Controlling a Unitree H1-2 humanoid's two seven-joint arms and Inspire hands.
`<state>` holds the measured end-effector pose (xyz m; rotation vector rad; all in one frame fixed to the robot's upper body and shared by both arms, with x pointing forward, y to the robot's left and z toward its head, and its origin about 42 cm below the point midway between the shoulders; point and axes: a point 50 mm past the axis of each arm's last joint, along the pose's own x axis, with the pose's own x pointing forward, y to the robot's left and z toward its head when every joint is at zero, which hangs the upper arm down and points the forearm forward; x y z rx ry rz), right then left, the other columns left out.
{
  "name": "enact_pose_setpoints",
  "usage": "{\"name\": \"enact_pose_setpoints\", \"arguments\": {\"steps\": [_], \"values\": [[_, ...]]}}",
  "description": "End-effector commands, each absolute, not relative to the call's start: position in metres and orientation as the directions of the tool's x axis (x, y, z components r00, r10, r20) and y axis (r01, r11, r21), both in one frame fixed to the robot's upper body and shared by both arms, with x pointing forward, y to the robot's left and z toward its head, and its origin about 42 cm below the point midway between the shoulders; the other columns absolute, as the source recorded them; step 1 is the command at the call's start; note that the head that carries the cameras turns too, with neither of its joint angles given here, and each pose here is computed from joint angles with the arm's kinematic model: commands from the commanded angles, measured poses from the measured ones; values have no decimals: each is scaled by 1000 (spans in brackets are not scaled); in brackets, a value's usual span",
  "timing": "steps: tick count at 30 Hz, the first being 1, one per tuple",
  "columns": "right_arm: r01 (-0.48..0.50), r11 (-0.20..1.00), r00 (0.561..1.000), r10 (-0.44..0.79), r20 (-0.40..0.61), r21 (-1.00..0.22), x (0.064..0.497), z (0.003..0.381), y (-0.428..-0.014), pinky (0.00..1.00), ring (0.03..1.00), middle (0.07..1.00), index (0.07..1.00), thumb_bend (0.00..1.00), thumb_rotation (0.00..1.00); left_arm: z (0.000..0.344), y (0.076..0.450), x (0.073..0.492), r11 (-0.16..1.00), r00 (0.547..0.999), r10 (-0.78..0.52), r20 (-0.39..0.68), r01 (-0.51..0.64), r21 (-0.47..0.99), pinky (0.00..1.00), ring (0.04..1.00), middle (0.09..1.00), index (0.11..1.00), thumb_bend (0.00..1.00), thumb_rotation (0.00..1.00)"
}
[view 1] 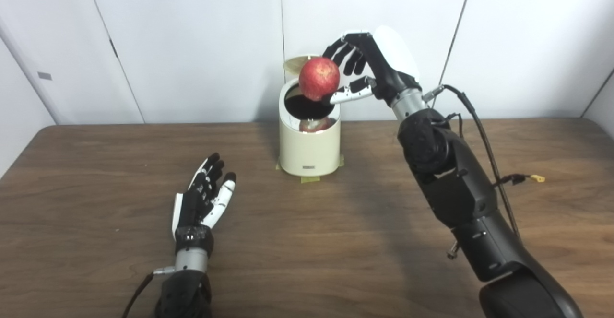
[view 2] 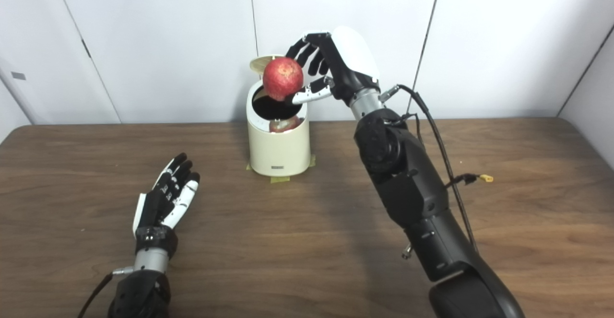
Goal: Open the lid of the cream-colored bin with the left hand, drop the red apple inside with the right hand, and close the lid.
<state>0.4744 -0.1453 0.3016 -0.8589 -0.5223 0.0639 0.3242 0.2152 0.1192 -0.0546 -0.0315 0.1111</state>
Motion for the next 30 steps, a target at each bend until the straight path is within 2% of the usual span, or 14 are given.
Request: {"name": "enact_pose_setpoints", "arguments": {"steps": [1,9,12,18,22,26,27,29,30], "values": [[211,672,820,273,503,-710,478,328,-138,364,404,504,518,517,0,125,208,331,994,994,93,52,-90,-62,996,937,900,909,496,355],[203,664,827,278,489,-719,481,318,-135,371,405,504,518,516,0,126,208,331,994,994,95,52,-92,-60,958,931,899,911,497,356],[201,651,830,283,480,-732,482,315,-134,371,404,505,518,516,0,126,207,330,994,994,93,55,-90,-57,988,937,901,914,499,366],[207,648,837,271,476,-733,484,311,-132,367,402,502,518,517,0,127,207,329,994,994,94,55,-91,-62,985,944,906,921,491,370],[214,655,838,258,481,-725,485,309,-133,377,409,508,514,517,0,128,207,329,993,994,98,57,-95,-65,951,932,899,912,489,346],[235,607,836,271,476,-759,484,308,-132,406,398,486,562,512,0,128,208,329,993,993,98,61,-93,-71,902,922,899,924,498,353],[245,598,832,274,482,-763,484,307,-132,410,401,488,562,512,0,128,208,329,993,993,98,61,-93,-75,893,920,900,928,503,355],[261,575,830,276,485,-775,483,306,-133,398,472,474,536,523,4,128,209,329,993,993,98,62,-93,-78,888,920,901,932,506,349],[274,552,831,277,483,-787,482,306,-133,373,487,548,512,523,90,129,209,329,993,993,96,63,-91,-78,882,919,901,936,508,349]]}}
